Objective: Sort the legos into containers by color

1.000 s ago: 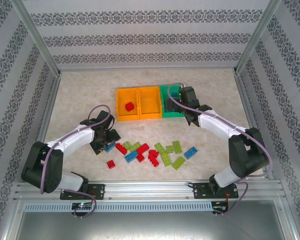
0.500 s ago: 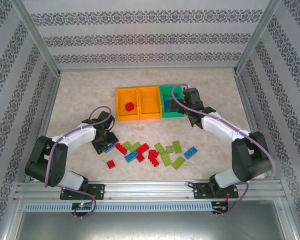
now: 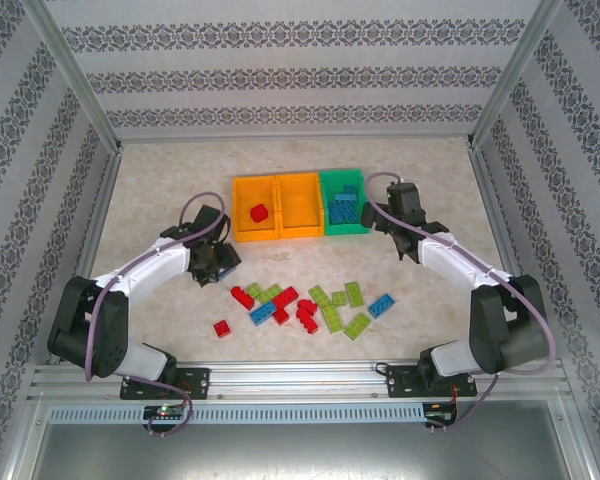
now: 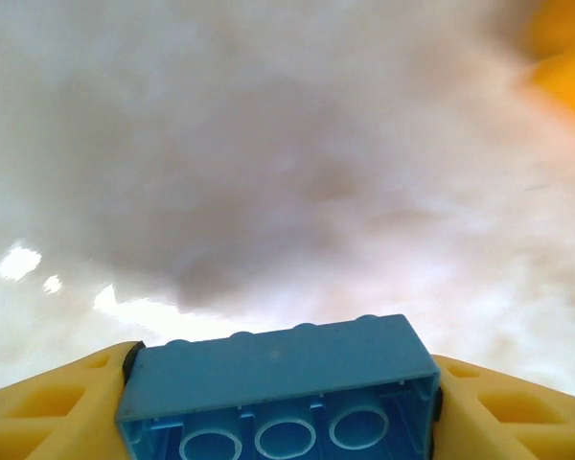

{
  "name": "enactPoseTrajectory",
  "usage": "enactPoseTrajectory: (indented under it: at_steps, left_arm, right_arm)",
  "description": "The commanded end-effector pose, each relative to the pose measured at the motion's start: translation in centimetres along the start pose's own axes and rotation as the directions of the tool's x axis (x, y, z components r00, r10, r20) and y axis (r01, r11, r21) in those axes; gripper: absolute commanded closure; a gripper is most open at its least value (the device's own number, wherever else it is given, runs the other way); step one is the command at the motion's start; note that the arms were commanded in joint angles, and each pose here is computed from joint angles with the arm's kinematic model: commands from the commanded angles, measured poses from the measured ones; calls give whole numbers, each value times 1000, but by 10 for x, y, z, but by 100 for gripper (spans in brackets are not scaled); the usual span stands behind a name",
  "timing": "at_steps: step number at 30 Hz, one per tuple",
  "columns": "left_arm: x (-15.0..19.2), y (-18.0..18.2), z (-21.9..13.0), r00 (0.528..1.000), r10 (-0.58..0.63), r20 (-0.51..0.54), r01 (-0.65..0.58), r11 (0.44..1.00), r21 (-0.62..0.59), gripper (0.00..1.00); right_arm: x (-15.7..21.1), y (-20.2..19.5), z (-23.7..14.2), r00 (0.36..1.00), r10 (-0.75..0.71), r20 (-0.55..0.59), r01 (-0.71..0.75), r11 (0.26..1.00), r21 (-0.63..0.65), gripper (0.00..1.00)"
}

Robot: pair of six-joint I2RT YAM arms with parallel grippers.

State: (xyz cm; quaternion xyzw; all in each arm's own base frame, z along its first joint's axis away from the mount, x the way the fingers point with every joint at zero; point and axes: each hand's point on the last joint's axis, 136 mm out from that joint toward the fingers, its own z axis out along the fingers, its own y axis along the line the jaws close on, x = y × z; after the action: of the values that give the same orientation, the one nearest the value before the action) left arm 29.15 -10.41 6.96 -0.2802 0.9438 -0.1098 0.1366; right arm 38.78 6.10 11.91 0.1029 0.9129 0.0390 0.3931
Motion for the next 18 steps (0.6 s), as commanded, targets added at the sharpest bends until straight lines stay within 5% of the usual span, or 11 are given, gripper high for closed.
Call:
enactPoseTrajectory:
  at_steps: [1, 6, 11, 18]
  left_arm:
    - [-38, -59, -29, 984, 113, 135, -134, 979, 154, 48]
    - [-45, -157, -42, 941, 278, 191, -330, 880, 343, 48]
    - [-35, -256, -48, 877, 426, 224, -477, 705, 524, 48]
    - [-20, -339, -37, 818, 539, 203, -518, 534, 669, 47]
  right_arm:
    - [9, -10, -5, 998, 65, -20, -65, 998, -12, 2]
    - [25, -19, -7, 993, 103, -50, -104, 994, -22, 2]
    - [46, -21, -12, 987, 127, -101, -133, 990, -50, 2]
    - [86, -40, -31, 944, 252, -211, -248, 968, 48, 3]
